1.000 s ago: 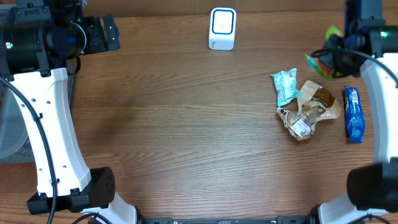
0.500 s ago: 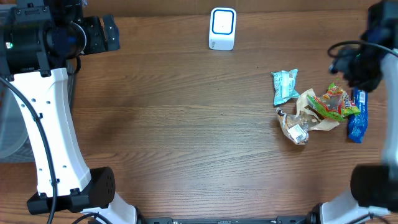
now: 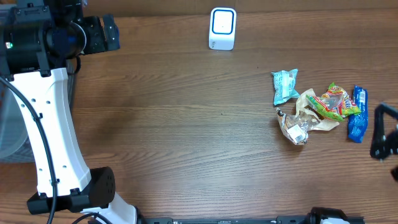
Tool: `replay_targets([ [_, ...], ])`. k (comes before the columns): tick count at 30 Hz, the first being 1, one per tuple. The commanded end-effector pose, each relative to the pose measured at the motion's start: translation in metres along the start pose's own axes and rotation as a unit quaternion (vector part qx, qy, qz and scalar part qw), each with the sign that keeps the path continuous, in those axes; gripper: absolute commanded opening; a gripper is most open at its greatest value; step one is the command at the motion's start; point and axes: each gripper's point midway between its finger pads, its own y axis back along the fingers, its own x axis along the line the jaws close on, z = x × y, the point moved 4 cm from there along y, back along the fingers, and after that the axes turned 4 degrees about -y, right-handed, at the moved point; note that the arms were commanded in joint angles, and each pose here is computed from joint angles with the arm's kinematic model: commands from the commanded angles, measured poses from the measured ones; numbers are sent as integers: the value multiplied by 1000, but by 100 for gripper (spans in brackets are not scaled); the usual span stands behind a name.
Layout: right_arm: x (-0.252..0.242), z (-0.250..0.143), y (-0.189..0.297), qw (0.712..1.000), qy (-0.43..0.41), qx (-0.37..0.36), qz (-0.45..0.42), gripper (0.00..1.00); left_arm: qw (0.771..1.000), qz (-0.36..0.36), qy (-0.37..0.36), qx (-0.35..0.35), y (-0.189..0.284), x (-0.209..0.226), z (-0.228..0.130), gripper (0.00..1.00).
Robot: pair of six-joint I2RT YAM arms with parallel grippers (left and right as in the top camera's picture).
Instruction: Scan the item barcode
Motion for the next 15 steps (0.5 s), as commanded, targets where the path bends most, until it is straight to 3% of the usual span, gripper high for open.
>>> replay_targets([
  [1, -6, -2, 20, 999, 6, -35, -12, 100, 1000, 1, 5, 2, -3, 0, 1, 100],
  [5, -10, -4, 5, 999, 4, -23, -23, 100, 1000, 1, 5, 2, -3, 0, 1, 100],
  [9, -10, -3, -36, 997, 11, -74, 17, 100, 1000, 1, 5, 2, -3, 0, 1, 100],
  [15, -37, -63, -122, 982, 29, -160, 102, 100, 1000, 1, 5, 2, -3, 0, 1, 100],
])
